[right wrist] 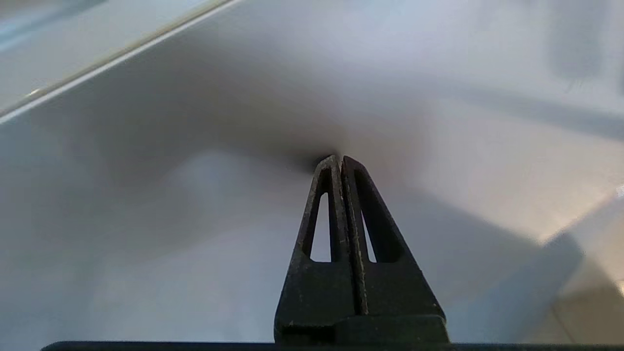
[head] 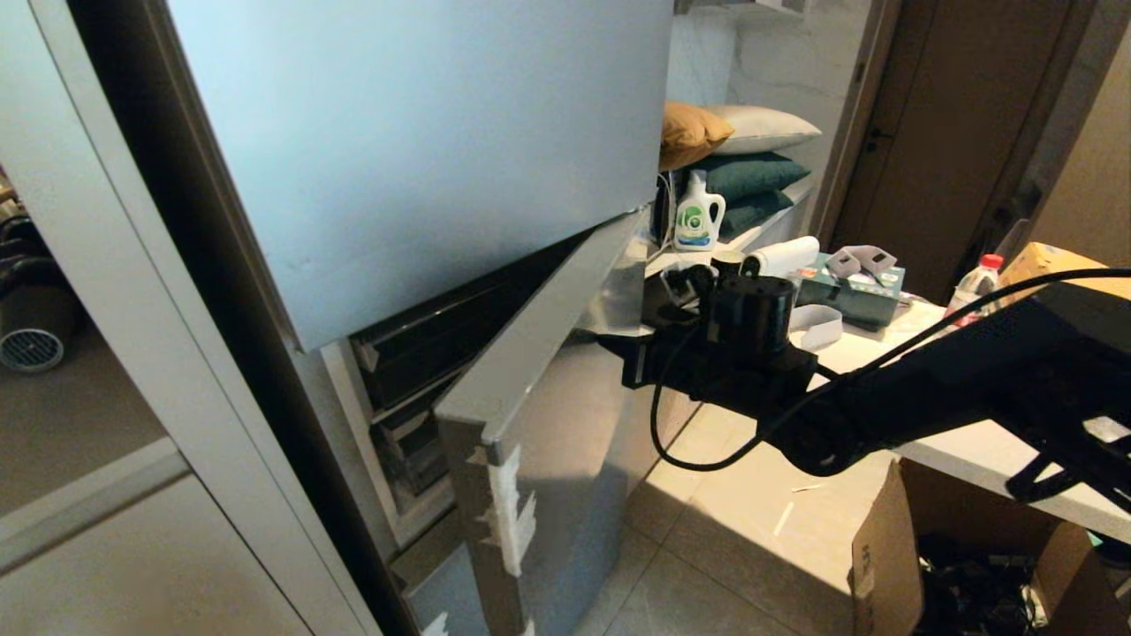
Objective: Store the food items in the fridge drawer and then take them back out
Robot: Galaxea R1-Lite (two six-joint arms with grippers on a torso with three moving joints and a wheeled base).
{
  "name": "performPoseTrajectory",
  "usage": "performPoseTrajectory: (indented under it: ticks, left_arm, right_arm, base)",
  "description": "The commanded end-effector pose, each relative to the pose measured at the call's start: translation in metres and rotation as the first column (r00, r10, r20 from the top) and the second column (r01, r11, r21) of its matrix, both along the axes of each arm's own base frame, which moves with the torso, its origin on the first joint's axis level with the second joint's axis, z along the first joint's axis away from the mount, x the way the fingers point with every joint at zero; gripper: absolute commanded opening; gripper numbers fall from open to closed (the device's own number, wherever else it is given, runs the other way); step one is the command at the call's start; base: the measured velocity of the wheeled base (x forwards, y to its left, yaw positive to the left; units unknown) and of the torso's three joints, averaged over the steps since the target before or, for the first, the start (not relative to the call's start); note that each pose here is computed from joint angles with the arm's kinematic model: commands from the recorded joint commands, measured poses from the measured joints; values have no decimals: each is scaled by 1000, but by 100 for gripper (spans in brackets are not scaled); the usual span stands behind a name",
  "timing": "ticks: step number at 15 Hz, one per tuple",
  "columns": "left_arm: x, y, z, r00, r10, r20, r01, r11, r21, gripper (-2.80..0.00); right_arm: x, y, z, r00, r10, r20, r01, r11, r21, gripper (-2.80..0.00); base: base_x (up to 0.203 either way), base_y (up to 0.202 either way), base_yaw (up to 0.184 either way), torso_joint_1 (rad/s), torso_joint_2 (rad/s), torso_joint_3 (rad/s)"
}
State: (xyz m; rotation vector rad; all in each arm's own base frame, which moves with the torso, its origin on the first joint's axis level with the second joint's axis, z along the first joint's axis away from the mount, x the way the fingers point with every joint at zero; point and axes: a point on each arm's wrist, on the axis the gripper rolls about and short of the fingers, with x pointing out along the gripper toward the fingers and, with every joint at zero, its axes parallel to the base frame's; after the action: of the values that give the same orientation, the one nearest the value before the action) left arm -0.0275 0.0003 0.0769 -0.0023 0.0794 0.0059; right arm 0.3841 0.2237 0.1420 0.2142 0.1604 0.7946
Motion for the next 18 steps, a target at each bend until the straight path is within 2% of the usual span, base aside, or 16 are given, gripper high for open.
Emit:
performPoseTrajectory:
  ticks: [1,3,13,16,18]
  left_arm:
    - [0,0,0,1000,-1,0,1,1000,0,-280]
    - [0,0,0,1000,0,0,0,1000,0,-280]
    - [0,0,0,1000,0,0,0,1000,0,-280]
    - [0,0,0,1000,0,0,0,1000,0,-280]
    - [0,0,0,1000,0,0,0,1000,0,-280]
  right_arm:
    - [19,12,-18,1000,17,21,-17,1000,16,-280]
    - [27,18,-13,996,54,68,-57,997,47,-280]
    - [22,24,-3,991,105,88,-115,987,116,-280]
    - [-5,12,16,991,107,80,-115,988,103,-280]
    - [-39,-7,46,991,93,92,-102,989,102,-280]
  base:
    - [0,0,0,0,0,0]
    - [0,0,0,0,0,0]
    - [0,0,0,0,0,0]
    - [0,0,0,0,0,0]
    - [0,0,0,0,0,0]
